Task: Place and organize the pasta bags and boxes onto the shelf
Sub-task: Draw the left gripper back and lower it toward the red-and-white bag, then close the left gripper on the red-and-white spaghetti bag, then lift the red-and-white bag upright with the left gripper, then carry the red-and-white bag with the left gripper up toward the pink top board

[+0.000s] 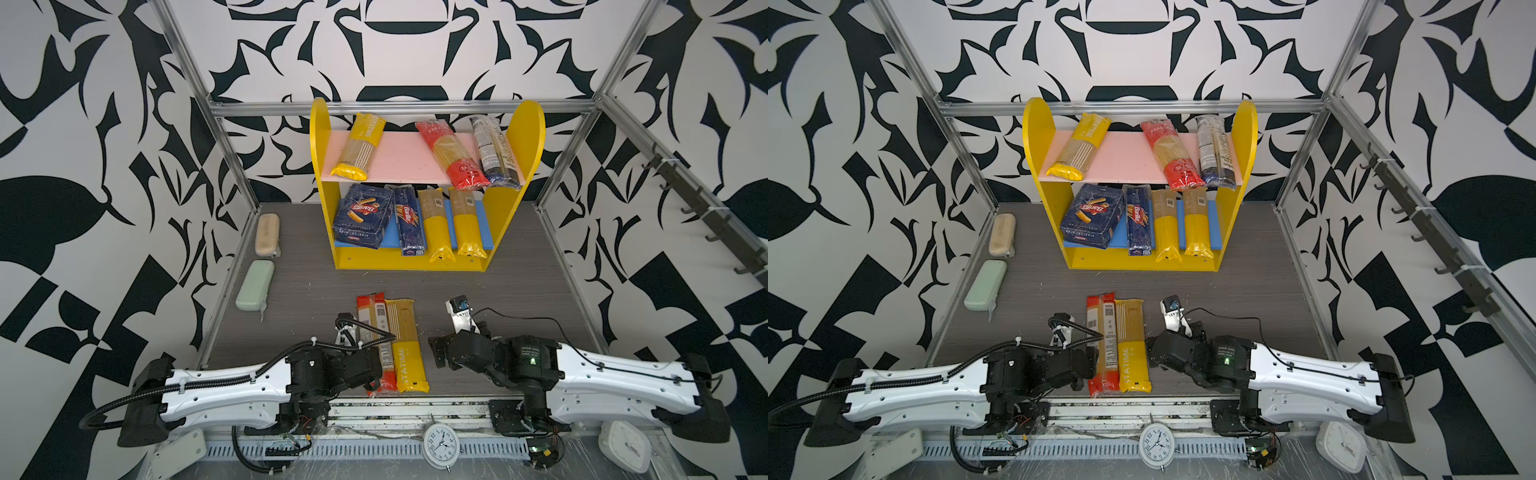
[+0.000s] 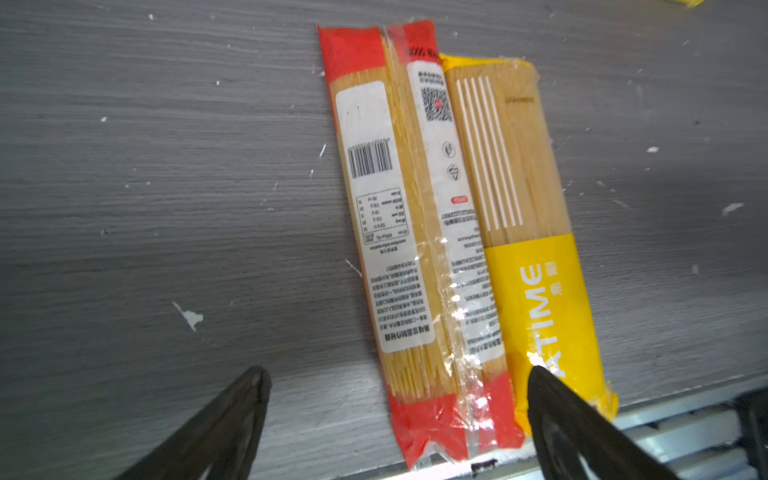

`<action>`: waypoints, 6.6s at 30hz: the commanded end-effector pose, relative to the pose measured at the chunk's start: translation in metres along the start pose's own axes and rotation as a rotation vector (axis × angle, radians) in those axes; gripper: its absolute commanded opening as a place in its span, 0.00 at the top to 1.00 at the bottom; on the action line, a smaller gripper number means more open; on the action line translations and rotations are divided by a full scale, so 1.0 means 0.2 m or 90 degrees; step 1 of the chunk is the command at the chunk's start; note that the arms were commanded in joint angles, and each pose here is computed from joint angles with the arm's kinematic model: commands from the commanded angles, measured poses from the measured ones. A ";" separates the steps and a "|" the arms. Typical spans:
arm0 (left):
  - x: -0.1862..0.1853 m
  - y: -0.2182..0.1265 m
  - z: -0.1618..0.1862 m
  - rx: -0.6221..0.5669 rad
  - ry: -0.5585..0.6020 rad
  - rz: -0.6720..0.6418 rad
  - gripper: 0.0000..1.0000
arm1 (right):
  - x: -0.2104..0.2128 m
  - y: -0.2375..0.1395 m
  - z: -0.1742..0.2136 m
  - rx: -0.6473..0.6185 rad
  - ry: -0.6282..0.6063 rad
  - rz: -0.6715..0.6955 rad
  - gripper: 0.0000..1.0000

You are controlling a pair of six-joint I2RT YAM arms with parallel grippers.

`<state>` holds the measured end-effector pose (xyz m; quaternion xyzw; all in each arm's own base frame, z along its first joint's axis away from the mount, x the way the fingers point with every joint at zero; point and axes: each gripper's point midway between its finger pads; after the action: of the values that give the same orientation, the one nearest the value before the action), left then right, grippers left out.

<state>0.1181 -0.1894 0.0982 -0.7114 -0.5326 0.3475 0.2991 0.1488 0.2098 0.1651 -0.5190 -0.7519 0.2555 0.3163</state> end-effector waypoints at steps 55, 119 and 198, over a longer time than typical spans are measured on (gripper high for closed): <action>-0.11 0.35 0.17 0.205 -0.048 0.011 0.01 | -0.24 -0.16 -0.12 -0.086 0.028 0.057 0.00; 0.05 0.36 0.05 0.160 -0.117 -0.018 0.01 | -0.39 -0.11 -0.13 -0.034 0.094 0.057 0.00; 0.07 -0.58 -0.57 0.043 0.108 -0.072 1.00 | -0.31 -0.20 -0.31 -0.072 0.082 0.038 0.00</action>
<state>0.1420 -0.1685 0.2285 -0.6880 -0.5119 0.3343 0.3910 0.1788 0.1421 0.1977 -0.5685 -0.7172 0.2158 0.3404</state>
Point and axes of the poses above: each gripper's point midway between its finger pads, its own y axis out along the fingers, its own x axis along the line the jaws close on, z = x × y, and after that the axes turned 5 degrees about y, right-handed
